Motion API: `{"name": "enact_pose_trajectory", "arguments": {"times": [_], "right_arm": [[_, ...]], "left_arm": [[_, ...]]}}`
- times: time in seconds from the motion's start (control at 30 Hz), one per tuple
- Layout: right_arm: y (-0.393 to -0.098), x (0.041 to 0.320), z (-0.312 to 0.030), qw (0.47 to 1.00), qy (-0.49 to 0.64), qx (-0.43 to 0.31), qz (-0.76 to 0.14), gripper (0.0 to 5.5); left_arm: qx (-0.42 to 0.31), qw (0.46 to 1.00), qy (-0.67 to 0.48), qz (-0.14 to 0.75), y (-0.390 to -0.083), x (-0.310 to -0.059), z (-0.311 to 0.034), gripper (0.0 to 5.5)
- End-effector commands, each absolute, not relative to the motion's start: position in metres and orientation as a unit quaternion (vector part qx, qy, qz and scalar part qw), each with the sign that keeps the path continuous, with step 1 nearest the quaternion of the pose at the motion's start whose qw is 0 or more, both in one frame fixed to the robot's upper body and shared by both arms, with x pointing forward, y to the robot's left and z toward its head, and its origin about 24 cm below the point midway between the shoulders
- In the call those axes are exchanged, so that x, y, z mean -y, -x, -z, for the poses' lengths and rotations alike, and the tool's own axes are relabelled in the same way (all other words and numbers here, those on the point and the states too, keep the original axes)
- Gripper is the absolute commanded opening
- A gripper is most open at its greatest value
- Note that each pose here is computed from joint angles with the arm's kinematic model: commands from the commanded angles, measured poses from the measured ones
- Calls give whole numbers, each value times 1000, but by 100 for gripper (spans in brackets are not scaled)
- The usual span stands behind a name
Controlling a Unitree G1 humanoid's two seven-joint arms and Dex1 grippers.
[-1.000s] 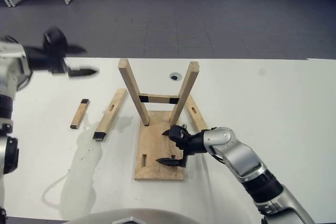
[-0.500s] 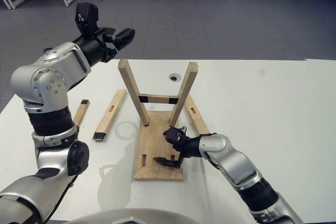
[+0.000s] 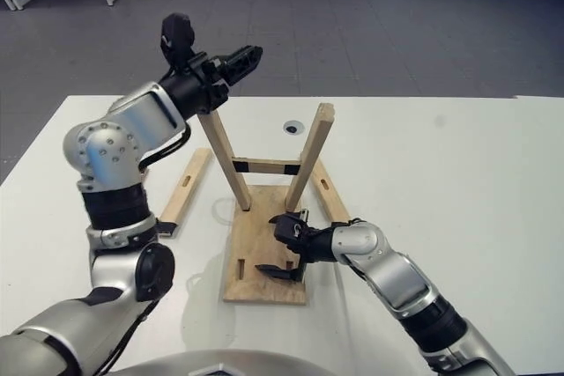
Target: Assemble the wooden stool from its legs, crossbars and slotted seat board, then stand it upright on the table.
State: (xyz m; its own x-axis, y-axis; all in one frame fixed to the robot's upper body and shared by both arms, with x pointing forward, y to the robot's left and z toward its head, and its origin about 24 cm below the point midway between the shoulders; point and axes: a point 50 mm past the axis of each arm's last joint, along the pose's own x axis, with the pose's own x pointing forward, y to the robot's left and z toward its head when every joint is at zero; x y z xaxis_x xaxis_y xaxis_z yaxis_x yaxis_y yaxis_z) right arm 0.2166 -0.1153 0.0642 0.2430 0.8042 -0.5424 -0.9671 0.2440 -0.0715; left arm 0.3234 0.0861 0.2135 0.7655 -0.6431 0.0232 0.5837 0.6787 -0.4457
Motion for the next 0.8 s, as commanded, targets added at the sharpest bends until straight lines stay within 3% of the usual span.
{"name": "enact_pose_trajectory", "arguments": {"times": [0.03,0.2,0.33,0.43,0.6,0.8], "right_arm": [[-200,138,-26,738,220,-331,-546,535],[-195,135,-22,736,217,-334,-548,535],[-202,138,-22,738,217,-333,-545,535],[-228,144,-29,749,218,-319,-537,535],[-266,149,-46,758,198,-292,-549,535],[-281,122,-64,735,149,-258,-610,535]], "left_arm": [[-360,853,214,312,-261,-85,-66,369],[-202,886,247,335,-308,-87,-145,369],[-39,778,299,551,-285,-88,-251,369],[55,729,294,616,-265,-111,-302,369],[78,762,292,572,-265,-143,-316,369],[28,786,304,538,-269,-150,-285,369]]}}
